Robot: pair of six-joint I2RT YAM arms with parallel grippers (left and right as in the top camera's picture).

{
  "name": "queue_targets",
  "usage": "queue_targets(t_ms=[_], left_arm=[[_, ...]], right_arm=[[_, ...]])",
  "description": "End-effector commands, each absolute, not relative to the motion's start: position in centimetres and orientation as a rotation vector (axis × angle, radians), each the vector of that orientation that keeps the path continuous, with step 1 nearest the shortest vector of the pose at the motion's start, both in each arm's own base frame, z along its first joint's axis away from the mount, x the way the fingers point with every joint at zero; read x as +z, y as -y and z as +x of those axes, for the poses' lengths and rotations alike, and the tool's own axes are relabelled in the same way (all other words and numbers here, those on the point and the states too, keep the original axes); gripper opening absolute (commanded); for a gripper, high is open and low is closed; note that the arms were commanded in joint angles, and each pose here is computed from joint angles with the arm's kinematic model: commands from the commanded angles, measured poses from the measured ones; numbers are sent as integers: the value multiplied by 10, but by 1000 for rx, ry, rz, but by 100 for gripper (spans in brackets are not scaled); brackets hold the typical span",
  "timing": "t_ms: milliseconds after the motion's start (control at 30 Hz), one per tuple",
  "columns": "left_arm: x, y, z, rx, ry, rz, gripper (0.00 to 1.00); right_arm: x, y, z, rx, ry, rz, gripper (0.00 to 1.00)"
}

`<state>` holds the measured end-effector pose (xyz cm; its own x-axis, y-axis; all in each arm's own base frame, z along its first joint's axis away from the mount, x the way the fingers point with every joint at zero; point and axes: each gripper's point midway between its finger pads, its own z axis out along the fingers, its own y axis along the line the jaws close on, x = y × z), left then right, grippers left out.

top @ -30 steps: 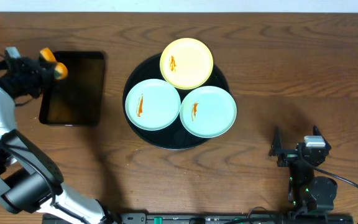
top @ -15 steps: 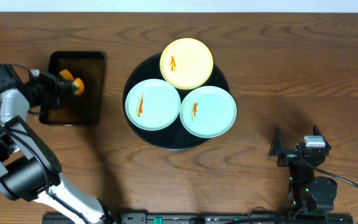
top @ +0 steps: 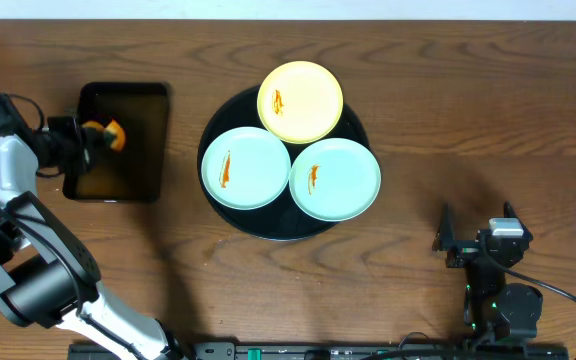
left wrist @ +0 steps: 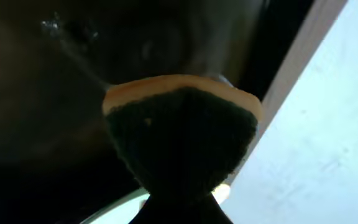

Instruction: Clean dirty plates on tray and stack at the side

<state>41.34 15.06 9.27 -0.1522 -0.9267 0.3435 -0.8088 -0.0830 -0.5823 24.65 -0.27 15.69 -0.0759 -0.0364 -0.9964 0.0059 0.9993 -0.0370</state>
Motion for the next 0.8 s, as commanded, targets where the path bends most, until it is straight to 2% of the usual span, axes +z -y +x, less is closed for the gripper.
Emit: queue_targets(t_ms=[0, 100, 200, 333, 433, 533, 600, 633, 700, 767], left_arm=[[101, -141, 419, -1179, -2010, -1854, 8], [155, -117, 445, -1623, -1906, -1604, 8], [190, -108, 452, -1912, -1773, -1662, 8], [189, -116, 458, -1845, -1768, -1627, 8], [143, -142, 457, -1436, -1822, -1736, 8], [99, -163, 435, -1071, -1881, -1922, 8], [83, -170, 423, -913, -1956, -1913, 12], [82, -167, 422, -917, -1994, -1876, 12], [102, -150, 435, -1132, -1999, -1747, 11], [149, -129, 458, -1483, -1920, -1504, 8]], right_arm=[[156, 6, 246, -52, -1649, -20, 99], [156, 6, 246, -52, -1649, -20, 99], [156, 6, 246, -52, -1649, -20, 99], [156, 6, 246, -52, -1649, -20, 99], [156, 6, 246, -52, -1649, -20, 99], [156, 6, 246, -52, -1649, -20, 99], [156, 6, 246, -52, -1649, -20, 99], [156, 6, 246, -52, -1649, -20, 99], [156, 6, 246, -52, -1649, -20, 99], [156, 6, 246, -52, -1649, -20, 99]])
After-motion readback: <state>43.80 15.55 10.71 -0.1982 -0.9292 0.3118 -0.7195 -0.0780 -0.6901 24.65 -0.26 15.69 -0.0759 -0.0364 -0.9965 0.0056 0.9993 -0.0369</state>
